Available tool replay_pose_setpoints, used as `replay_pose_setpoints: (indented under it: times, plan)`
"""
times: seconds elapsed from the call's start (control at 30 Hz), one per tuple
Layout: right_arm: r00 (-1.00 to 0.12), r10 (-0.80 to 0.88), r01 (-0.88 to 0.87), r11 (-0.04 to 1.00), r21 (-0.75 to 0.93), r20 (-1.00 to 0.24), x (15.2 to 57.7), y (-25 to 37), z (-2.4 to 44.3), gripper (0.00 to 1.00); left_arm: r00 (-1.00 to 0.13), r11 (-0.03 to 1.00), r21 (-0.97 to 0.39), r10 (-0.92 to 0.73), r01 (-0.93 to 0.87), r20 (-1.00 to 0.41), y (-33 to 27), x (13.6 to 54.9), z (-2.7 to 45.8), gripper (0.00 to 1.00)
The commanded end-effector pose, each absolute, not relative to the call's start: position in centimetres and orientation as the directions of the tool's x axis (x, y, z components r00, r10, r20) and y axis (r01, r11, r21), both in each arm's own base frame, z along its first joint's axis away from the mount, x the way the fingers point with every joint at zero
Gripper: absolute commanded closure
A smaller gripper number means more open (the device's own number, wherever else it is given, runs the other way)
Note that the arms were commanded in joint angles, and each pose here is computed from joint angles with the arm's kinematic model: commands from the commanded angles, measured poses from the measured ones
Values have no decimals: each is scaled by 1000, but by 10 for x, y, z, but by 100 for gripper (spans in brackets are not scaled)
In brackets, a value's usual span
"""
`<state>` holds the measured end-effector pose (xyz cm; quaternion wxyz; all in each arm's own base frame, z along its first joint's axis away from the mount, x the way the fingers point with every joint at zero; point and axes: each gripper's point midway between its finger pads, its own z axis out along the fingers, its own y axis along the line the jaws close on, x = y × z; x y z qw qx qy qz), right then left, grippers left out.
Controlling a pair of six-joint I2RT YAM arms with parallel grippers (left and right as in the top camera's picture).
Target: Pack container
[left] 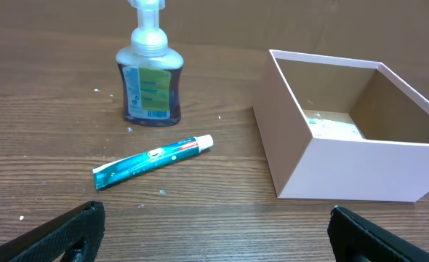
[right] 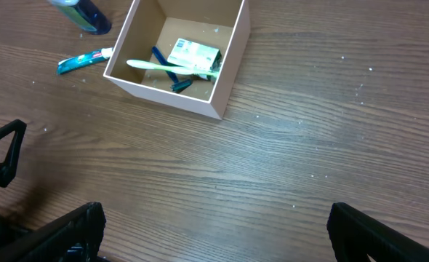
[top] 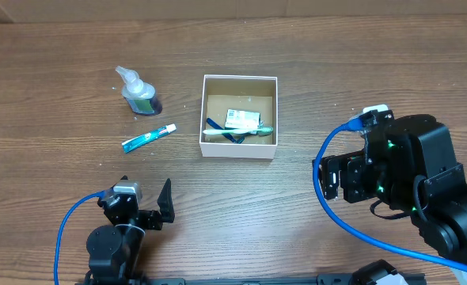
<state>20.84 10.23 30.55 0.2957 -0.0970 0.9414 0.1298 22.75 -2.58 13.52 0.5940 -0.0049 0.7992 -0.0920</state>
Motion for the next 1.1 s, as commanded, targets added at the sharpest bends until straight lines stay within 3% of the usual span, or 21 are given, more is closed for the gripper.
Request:
replay_pose_setpoints:
  times: [0.0,0.43,0.6,0.77,1.07]
  plan:
    - [-806,-96,-247,951,184,-584,210,100,305,0,-289,982,-162,-128,96,-949,-25,228,134,0]
    - [-755,-77,-267,943,197,-651,193,94,323,0,-276,987,-151,-130,56,-952,-18,229,136,0]
    - [-724,-64,-276,939,203,-687,183,90,333,0,-208,958,-259,-230,122,-951,-31,233,159,0]
    - [-721,-63,-277,939,204,-690,182,90,334,0,-243,913,-341,-287,223,-927,-51,227,167,0]
    - [-722,-63,-277,939,203,-689,182,90,334,0,-256,939,-289,-238,185,-937,-44,233,232,0]
